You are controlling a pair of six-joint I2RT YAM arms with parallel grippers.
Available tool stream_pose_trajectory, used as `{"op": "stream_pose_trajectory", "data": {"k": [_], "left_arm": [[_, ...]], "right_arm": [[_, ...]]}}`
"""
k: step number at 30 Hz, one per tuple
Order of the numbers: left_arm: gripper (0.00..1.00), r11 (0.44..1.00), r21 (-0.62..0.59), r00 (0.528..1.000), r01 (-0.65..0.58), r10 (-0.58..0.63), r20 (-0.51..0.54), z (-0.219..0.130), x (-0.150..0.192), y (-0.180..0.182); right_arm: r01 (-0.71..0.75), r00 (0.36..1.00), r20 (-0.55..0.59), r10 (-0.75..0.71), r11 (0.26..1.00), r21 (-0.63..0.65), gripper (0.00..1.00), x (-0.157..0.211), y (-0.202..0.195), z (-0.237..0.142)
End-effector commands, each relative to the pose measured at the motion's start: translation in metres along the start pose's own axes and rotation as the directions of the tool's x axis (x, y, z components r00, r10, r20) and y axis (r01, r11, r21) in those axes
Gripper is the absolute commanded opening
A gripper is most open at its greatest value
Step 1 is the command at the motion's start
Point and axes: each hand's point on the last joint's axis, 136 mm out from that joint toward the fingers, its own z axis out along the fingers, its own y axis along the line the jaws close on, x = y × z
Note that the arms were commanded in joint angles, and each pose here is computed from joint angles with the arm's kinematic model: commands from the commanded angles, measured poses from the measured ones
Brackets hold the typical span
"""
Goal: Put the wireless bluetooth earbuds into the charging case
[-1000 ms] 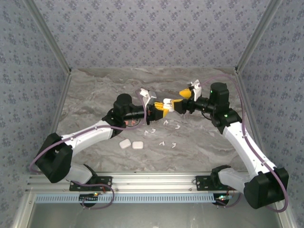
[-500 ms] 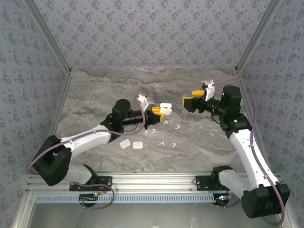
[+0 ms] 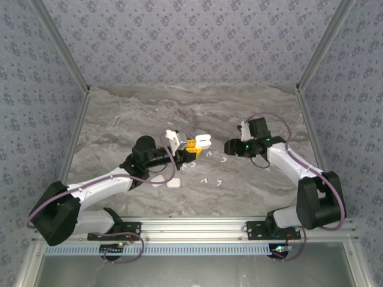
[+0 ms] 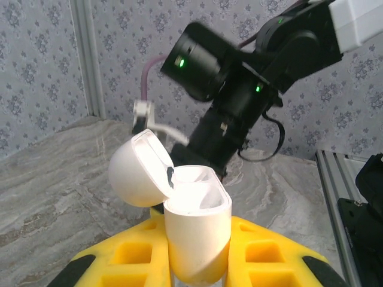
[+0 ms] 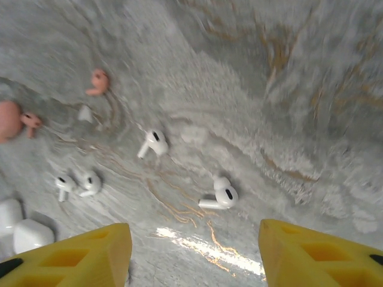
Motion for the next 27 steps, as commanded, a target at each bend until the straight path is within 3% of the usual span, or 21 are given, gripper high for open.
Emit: {"op": "stream_pose_trajectory", "data": {"k": [1, 12, 27], "left_arm": [[0.00, 0.998, 0.003, 0.996, -0.065, 0.065, 0.058, -0.002, -0.021, -0.004], [0.00, 0.998, -0.003, 0.997, -0.063, 0.063, 0.047, -0.005, -0.021, -0.004], [0.00, 0.998, -0.011, 0.997, -0.063, 0.063, 0.036, -0.006, -0.021, -0.004]], "right_arm": [[-0.054, 0.998, -0.018, 0.056, 0.993, 0.104, 0.57, 0.007, -0.015, 0.018], [-0.041, 0.993, -0.106, 0.058, 0.987, 0.156, 0.46, 0.024, -0.015, 0.054], [-0.018, 0.994, -0.103, 0.038, 0.982, 0.190, 0.34, 0.021, -0.019, 0.066]]}}
